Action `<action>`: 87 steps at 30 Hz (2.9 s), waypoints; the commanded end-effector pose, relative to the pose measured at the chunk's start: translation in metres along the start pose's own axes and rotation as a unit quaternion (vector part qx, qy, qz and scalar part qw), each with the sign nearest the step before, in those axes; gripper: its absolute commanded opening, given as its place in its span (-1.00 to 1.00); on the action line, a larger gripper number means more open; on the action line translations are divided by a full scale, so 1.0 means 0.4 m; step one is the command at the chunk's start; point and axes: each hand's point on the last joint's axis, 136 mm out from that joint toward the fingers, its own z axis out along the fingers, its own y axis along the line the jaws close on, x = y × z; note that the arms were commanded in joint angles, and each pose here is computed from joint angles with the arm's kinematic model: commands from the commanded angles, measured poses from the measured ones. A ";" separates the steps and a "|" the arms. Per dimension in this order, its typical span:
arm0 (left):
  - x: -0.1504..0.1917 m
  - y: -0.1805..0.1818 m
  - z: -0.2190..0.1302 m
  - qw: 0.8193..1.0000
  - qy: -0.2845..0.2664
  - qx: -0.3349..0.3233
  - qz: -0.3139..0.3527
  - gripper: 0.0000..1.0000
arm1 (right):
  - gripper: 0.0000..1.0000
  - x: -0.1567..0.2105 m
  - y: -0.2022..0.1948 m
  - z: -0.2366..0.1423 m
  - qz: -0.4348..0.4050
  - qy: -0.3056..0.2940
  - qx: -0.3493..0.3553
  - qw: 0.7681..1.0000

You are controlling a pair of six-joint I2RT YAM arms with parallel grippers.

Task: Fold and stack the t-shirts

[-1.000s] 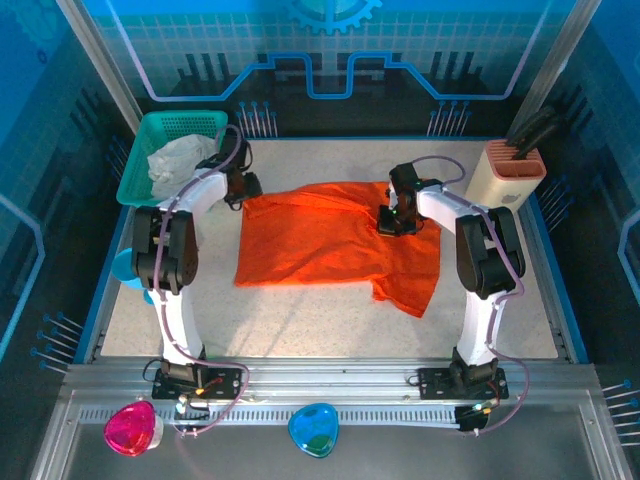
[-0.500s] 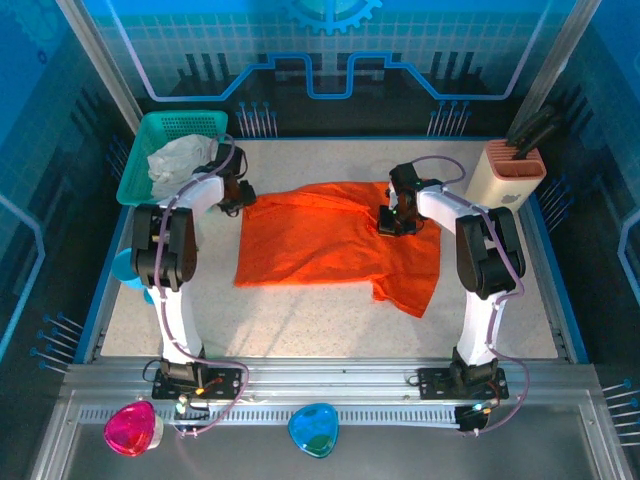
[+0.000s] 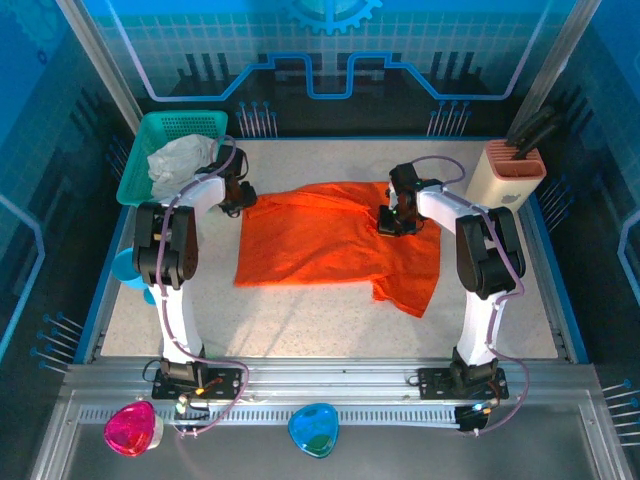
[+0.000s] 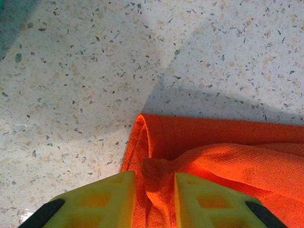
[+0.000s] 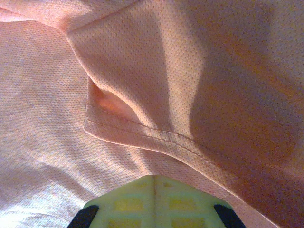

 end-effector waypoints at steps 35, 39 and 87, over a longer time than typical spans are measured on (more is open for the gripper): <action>0.114 -0.048 -0.163 0.972 -0.103 -0.023 0.210 -0.42 | -1.00 0.027 0.018 -0.038 -0.015 -0.001 -0.012 1.000; 0.134 -0.049 -0.195 0.960 -0.140 -0.054 0.235 -0.15 | -1.00 0.029 0.016 -0.038 -0.017 0.002 -0.014 1.000; 0.213 -0.184 0.010 0.963 0.052 -0.006 0.263 -0.75 | -1.00 0.053 -0.035 -0.080 0.000 -0.007 -0.024 1.000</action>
